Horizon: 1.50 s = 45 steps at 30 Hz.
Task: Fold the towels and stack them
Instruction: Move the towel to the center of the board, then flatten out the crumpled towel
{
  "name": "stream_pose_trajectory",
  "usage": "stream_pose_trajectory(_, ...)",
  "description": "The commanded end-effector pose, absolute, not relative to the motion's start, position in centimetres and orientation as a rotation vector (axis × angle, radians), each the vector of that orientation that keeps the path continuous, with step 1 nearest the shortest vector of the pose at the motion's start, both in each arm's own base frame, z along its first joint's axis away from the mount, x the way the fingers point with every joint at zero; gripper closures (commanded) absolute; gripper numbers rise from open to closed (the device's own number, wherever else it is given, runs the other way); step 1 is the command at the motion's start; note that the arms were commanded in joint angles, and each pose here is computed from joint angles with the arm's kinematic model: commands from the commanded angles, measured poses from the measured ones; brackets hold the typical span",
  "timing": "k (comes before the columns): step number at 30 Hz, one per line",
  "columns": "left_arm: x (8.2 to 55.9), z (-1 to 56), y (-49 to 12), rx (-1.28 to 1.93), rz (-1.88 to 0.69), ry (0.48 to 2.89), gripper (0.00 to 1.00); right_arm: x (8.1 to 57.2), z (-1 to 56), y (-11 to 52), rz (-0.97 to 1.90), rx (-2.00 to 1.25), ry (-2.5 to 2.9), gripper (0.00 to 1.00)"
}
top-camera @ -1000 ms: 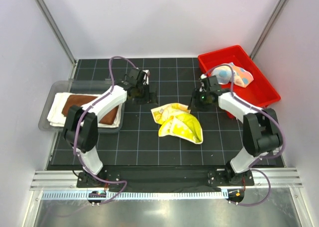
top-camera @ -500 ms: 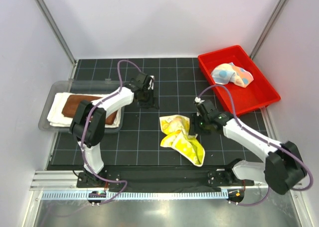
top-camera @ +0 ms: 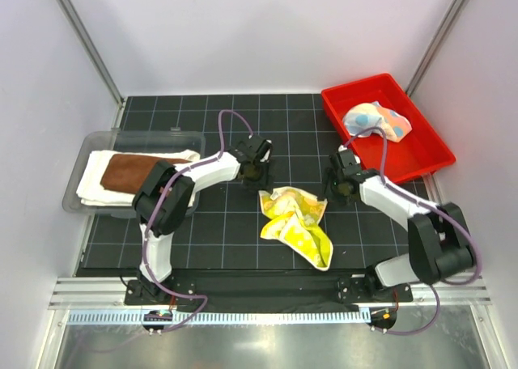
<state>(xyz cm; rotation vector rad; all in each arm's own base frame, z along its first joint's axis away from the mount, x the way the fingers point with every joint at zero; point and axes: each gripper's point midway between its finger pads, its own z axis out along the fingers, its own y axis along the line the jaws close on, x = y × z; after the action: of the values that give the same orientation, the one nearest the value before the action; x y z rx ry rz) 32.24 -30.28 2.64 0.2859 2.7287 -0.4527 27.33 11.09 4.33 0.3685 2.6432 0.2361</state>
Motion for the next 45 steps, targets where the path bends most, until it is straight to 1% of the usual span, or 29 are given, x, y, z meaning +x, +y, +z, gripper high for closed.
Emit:
stream_pose_trajectory(1,32.7,1.5,-28.2,0.219,-0.301,2.721,0.39,30.3,3.9,12.1,0.278,0.346,2.569,0.45)
stream_pose_trajectory(7,32.9,2.2,-27.2,0.222,-0.241,2.695,0.37,29.2,1.0,11.0,0.196,0.374,2.622,0.45)
stream_pose_trajectory(9,32.8,1.9,-27.3,0.222,-0.246,2.704,0.37,29.3,0.4,11.2,0.206,0.36,2.62,0.47)
stream_pose_trajectory(10,32.6,1.8,-27.7,0.225,-0.272,2.714,0.37,29.3,0.2,11.3,0.213,0.356,2.626,0.49)
stream_pose_trajectory(11,32.5,1.3,-27.9,0.216,-0.286,2.728,0.38,29.2,-0.1,11.3,0.211,0.353,2.636,0.55)
stream_pose_trajectory(12,32.3,1.1,-28.2,0.216,-0.311,2.737,0.39,29.2,-0.2,11.3,0.212,0.351,2.642,0.57)
stream_pose_trajectory(14,31.9,0.7,-28.7,0.201,-0.346,2.756,0.43,29.0,-0.5,11.3,0.208,0.347,2.646,0.62)
stream_pose_trajectory(15,31.8,0.5,-28.7,0.197,-0.343,2.763,0.44,29.0,-0.4,11.2,0.207,0.347,2.644,0.66)
stream_pose_trajectory(17,30.9,0.1,-28.8,0.199,-0.368,2.79,0.48,28.8,-0.3,11.1,0.205,0.344,2.643,0.69)
stream_pose_trajectory(19,30.4,0.3,-28.8,0.19,-0.37,2.795,0.49,28.6,-0.3,11.0,0.198,0.343,2.646,0.69)
stream_pose_trajectory(22,30.1,0.7,-27.4,0.169,-0.302,2.77,0.46,28.4,-0.1,11.0,0.201,0.344,2.65,0.69)
stream_pose_trajectory(24,30.0,1.1,-26.7,0.155,-0.279,2.756,0.45,28.3,0.0,11.0,0.206,0.354,2.648,0.73)
stream_pose_trajectory(25,30.1,1.4,-26.9,0.149,-0.302,2.742,0.45,28.2,0.1,10.9,0.205,0.356,2.648,0.76)
stream_pose_trajectory(26,29.6,1.1,-27.0,0.144,-0.326,2.75,0.45,28.2,0.2,11.0,0.21,0.362,2.644,0.83)
stream_pose_trajectory(28,29.1,1.5,-28.2,0.118,-0.434,2.751,0.45,28.0,0.1,11.0,0.208,0.364,2.652,0.91)
stream_pose_trajectory(29,29.0,1.3,-28.3,0.108,-0.446,2.755,0.46,28.0,0.2,11.0,0.21,0.363,2.651,0.95)
stream_pose_trajectory(34,28.7,-0.2,-28.3,0.089,-0.432,2.79,0.49,27.9,0.5,11.1,0.228,0.358,2.636,0.96)
stream_pose_trajectory(35,28.5,-0.8,-28.2,0.085,-0.425,2.805,0.5,27.8,0.5,11.1,0.228,0.354,2.639,0.96)
stream_pose_trajectory(36,28.5,-1.1,-28.2,0.081,-0.422,2.812,0.54,27.8,0.5,11.1,0.229,0.351,2.64,0.96)
stream_pose_trajectory(38,28.4,-1.6,-28.2,0.071,-0.419,2.822,0.57,27.8,0.7,11.1,0.236,0.348,2.63,0.96)
stream_pose_trajectory(39,28.2,-1.9,-28.2,0.072,-0.415,2.832,0.61,27.9,0.8,11.1,0.238,0.348,2.626,0.96)
stream_pose_trajectory(42,28.2,-2.2,-28.4,0.086,-0.422,2.845,0.69,28.1,1.0,11.4,0.254,0.33,2.616,0.97)
stream_pose_trajectory(44,28.4,-1.9,-28.9,0.102,-0.443,2.845,0.77,28.1,1.1,11.5,0.267,0.322,2.615,0.98)
stream_pose_trajectory(45,28.3,-2.2,-28.9,0.137,-0.44,2.856,0.84,28.2,1.1,11.7,0.275,0.32,2.611,0.99)
